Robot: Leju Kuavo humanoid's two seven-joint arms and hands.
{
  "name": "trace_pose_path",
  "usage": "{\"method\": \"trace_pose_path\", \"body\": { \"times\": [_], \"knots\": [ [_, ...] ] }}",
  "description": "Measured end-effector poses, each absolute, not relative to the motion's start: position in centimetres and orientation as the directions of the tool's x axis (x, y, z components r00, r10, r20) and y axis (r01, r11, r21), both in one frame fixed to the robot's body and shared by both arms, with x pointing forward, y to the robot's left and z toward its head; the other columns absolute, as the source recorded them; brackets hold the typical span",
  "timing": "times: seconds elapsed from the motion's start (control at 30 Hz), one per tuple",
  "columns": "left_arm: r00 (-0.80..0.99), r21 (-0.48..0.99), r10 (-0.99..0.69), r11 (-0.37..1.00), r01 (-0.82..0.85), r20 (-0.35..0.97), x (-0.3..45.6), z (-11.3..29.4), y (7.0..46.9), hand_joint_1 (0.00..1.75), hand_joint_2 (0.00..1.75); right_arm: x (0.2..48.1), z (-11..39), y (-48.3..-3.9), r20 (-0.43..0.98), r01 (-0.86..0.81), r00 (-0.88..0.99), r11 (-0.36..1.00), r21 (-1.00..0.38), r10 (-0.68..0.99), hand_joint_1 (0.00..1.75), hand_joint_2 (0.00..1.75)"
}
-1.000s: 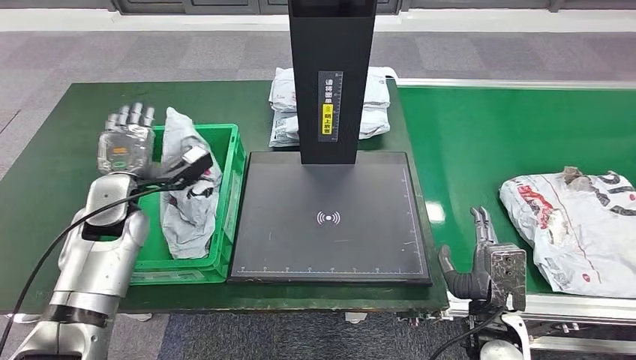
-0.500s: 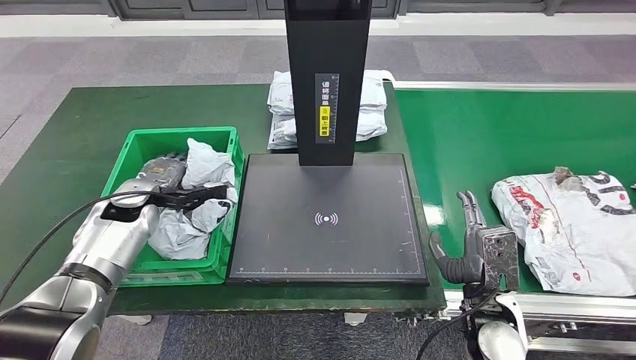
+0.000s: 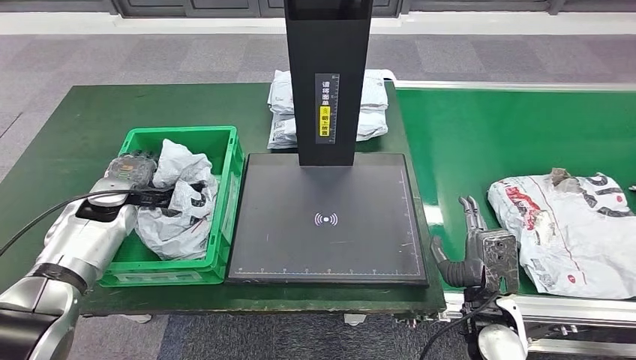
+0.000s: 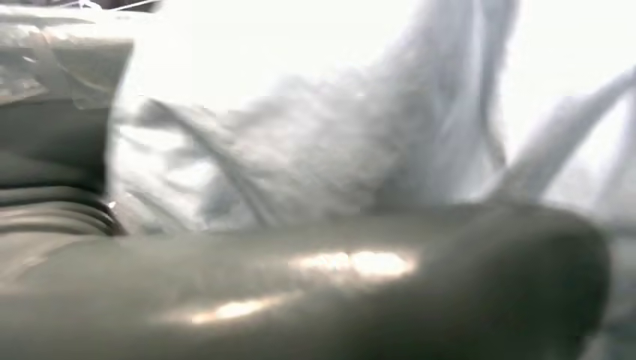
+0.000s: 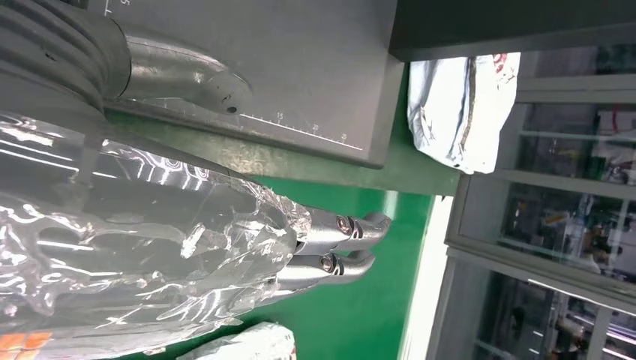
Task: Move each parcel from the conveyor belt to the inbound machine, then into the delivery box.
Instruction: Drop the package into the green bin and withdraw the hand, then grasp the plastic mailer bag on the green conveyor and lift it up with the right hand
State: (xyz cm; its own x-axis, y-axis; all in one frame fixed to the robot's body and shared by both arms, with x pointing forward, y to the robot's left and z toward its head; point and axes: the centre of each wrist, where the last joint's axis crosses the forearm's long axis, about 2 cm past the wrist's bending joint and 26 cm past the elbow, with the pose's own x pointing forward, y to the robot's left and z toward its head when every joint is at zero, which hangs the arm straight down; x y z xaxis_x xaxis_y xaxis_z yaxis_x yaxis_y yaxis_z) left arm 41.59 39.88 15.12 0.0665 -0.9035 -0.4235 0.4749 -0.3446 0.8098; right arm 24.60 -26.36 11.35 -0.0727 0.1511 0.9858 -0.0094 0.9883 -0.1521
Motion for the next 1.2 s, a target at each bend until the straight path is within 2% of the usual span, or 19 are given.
{"method": "trace_pose_path", "body": {
  "times": [0.17, 0.27, 0.63, 1.0, 1.1, 1.2],
  "knots": [
    [-0.077, 0.907, -0.979, -0.202, 0.37, -0.187, 41.8, 18.2, 37.3, 0.0, 0.0, 23.4, 10.9, -26.9, 0.988, 0.01, -0.06, 0.989, -0.144, 0.145, 0.0, 1.75],
    [-0.129, 0.939, -0.984, -0.156, 0.305, -0.122, 41.6, 19.9, 36.2, 0.0, 0.0, 22.9, 10.8, -27.2, 0.988, 0.013, -0.053, 0.989, -0.145, 0.145, 0.0, 1.75],
    [-0.181, 0.993, -0.98, -0.091, 0.073, -0.077, 40.4, 24.4, 34.0, 0.0, 0.0, 21.9, 10.2, -28.1, 0.988, 0.04, -0.048, 0.988, -0.148, 0.15, 0.0, 1.75],
    [-0.209, 0.995, -0.974, -0.098, 0.022, -0.091, 39.8, 25.4, 33.3, 0.0, 0.0, 21.8, 10.3, -28.4, 0.986, 0.039, -0.051, 0.987, -0.156, 0.158, 0.0, 1.75],
    [-0.183, 0.995, -0.978, -0.102, -0.008, -0.102, 39.6, 25.4, 33.3, 0.0, 0.0, 21.8, 10.3, -28.4, 0.986, 0.044, -0.052, 0.987, -0.154, 0.157, 0.0, 1.75],
    [-0.09, 0.985, -0.988, -0.115, -0.128, -0.127, 39.4, 25.9, 33.0, 0.0, 0.0, 21.8, 10.4, -28.4, 0.987, 0.066, -0.054, 0.987, -0.15, 0.153, 0.0, 1.75]
  ]
}}
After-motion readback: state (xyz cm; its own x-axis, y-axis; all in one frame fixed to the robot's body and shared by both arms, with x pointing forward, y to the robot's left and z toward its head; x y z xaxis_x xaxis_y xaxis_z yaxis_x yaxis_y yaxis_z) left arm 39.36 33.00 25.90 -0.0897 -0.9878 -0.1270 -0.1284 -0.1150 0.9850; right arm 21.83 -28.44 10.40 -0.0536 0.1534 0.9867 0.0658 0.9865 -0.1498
